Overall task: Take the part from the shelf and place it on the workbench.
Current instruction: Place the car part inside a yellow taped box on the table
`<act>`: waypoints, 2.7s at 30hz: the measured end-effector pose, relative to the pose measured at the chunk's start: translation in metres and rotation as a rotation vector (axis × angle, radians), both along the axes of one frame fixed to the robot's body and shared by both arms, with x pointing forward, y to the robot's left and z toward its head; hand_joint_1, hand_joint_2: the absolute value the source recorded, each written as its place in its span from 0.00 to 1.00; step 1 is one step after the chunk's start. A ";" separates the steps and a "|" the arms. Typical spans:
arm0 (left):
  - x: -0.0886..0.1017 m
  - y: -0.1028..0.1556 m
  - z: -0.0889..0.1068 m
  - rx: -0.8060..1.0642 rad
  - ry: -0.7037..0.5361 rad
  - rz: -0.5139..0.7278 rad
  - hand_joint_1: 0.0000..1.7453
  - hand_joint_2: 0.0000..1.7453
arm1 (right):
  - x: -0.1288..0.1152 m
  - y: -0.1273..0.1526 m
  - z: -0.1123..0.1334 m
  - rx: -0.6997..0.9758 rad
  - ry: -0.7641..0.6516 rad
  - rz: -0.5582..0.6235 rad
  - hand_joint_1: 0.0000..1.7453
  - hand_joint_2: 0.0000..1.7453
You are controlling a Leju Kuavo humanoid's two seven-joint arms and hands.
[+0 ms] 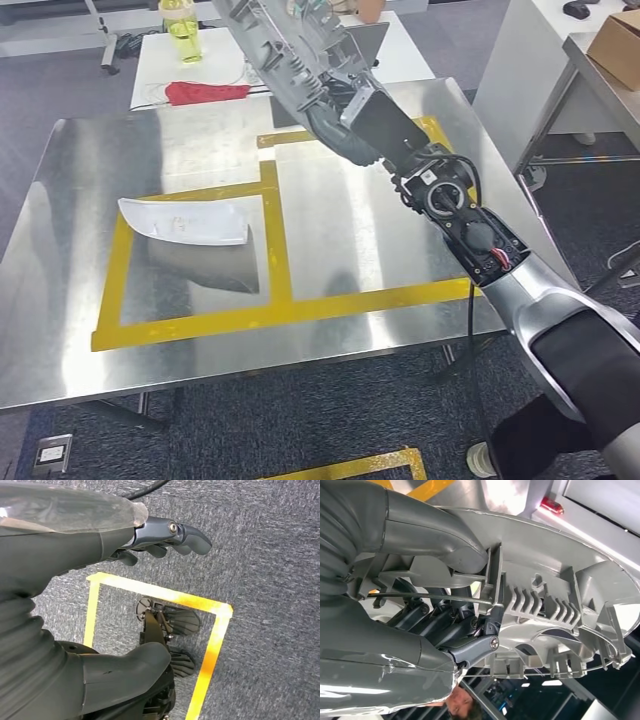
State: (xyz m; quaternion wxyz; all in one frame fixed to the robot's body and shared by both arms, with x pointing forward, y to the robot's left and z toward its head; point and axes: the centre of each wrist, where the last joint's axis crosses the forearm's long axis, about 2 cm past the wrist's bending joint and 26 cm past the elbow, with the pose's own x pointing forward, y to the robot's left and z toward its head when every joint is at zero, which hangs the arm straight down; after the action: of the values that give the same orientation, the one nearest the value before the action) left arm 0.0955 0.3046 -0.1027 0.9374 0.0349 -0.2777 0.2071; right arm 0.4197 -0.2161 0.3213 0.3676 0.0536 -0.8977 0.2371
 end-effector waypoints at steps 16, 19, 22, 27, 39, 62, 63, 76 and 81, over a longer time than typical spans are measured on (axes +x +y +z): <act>-0.001 -0.001 0.000 -0.001 -0.002 0.004 0.00 1.00 | 0.014 0.003 0.006 -0.292 -0.117 -0.229 1.00 1.00; 0.000 -0.001 0.000 0.000 -0.004 0.004 0.00 1.00 | 0.019 0.006 0.011 -0.504 -0.217 -0.361 1.00 1.00; 0.000 -0.001 0.000 -0.001 -0.007 0.004 0.00 1.00 | 0.024 0.008 0.007 -0.671 -0.274 -0.429 1.00 1.00; 0.000 -0.001 0.000 -0.001 -0.007 0.004 0.00 1.00 | 0.029 0.009 -0.009 -0.764 -0.258 -0.434 1.00 1.00; 0.000 -0.002 0.000 -0.004 -0.013 0.005 0.00 1.00 | 0.037 0.006 -0.034 -0.952 -0.209 -0.434 1.00 1.00; -0.008 0.000 -0.002 -0.015 -0.021 0.020 0.00 1.00 | -0.010 -0.092 -0.205 -1.264 0.371 -0.421 1.00 1.00; -0.008 -0.001 -0.002 -0.014 -0.022 0.020 0.00 1.00 | -0.011 -0.094 -0.207 -1.263 0.382 -0.425 1.00 1.00; -0.008 0.000 -0.002 -0.012 -0.032 0.022 0.00 1.00 | -0.015 -0.106 -0.213 -1.241 0.426 -0.444 1.00 1.00; -0.008 0.000 -0.002 -0.011 -0.032 0.022 0.00 1.00 | -0.017 -0.107 -0.215 -1.203 0.425 -0.427 1.00 1.00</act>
State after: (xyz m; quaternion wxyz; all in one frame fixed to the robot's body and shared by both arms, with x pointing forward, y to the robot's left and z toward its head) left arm 0.0880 0.3043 -0.1043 0.9307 0.0296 -0.2911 0.2197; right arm 0.4032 -0.3233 0.1059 0.5408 -0.2939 -0.5084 0.6022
